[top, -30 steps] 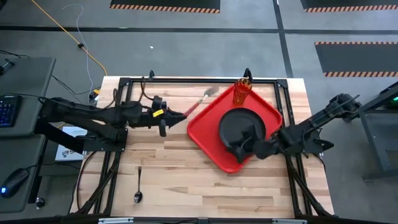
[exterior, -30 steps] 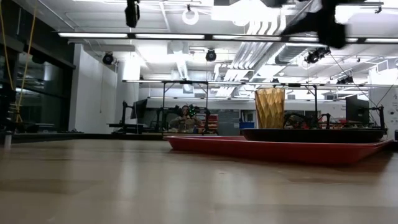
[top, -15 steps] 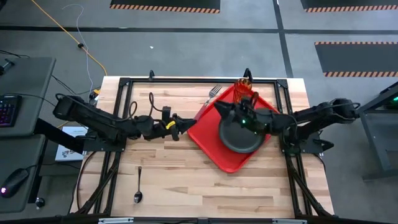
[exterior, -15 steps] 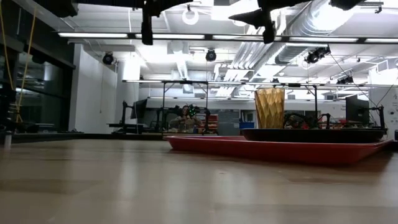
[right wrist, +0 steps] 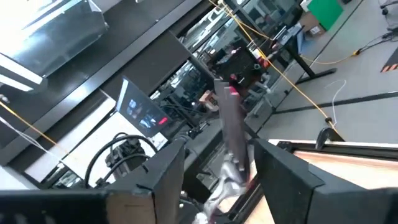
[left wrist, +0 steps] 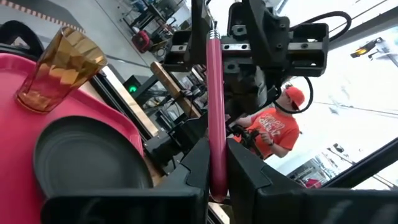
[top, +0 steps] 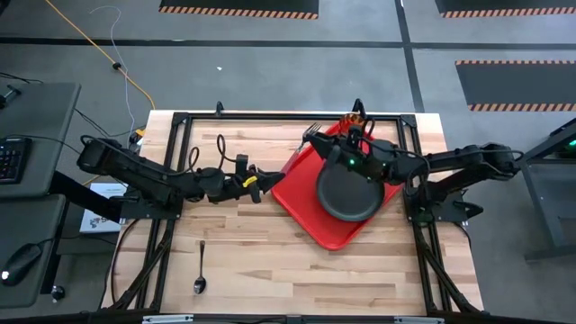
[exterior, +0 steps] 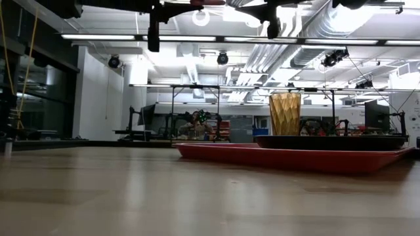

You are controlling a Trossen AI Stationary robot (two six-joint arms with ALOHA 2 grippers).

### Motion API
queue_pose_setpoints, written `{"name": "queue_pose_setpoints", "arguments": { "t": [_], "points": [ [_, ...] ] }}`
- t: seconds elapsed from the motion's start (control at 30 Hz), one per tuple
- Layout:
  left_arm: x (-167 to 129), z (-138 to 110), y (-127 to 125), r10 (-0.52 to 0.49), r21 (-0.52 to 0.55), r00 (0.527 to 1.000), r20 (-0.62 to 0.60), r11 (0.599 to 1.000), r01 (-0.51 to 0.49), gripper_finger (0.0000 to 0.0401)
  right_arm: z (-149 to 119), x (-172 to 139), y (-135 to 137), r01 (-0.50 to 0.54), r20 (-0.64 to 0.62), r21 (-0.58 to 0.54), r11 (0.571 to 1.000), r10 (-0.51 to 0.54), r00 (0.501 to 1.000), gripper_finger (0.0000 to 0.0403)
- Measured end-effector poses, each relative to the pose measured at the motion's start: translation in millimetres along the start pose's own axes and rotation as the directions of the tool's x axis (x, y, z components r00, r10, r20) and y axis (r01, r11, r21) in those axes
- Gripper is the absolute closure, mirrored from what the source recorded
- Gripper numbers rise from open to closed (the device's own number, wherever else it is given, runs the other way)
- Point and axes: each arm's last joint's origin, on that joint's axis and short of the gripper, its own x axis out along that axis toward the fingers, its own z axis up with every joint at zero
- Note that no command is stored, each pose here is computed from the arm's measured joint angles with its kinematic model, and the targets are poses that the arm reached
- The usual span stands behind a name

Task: Pick and place plate/cup/fork/spoon on tray
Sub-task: Put the pink fork on the red serving tray to the left of the black plate

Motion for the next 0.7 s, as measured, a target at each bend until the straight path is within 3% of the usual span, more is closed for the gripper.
{"name": "queue_pose_setpoints", "arguments": {
  "t": [0.17,0.33,0.53,0.7],
  "points": [
    [0,0,0,-0.001,-0.002,1.000,0.001,1.000,0.001,0.0380,-1,0,-3,0.036,-0.007,-0.013,0.999,-0.036,0.999,0.0277],
    [0,0,0,0.000,-0.015,1.000,0.001,1.000,0.000,0.0377,-2,0,-4,0.057,-0.003,-0.017,0.998,-0.057,0.998,0.0383],
    [0,0,1,0.011,-0.024,1.000,-0.007,1.000,-0.011,0.0288,7,-4,-1,0.032,-0.003,-0.040,0.999,-0.032,0.999,0.0397],
    [-9,17,-2,0.019,0.027,0.999,-0.048,0.999,-0.017,0.0222,44,-20,8,0.057,-0.084,-0.117,0.991,-0.067,0.994,0.0401]
  ]
}}
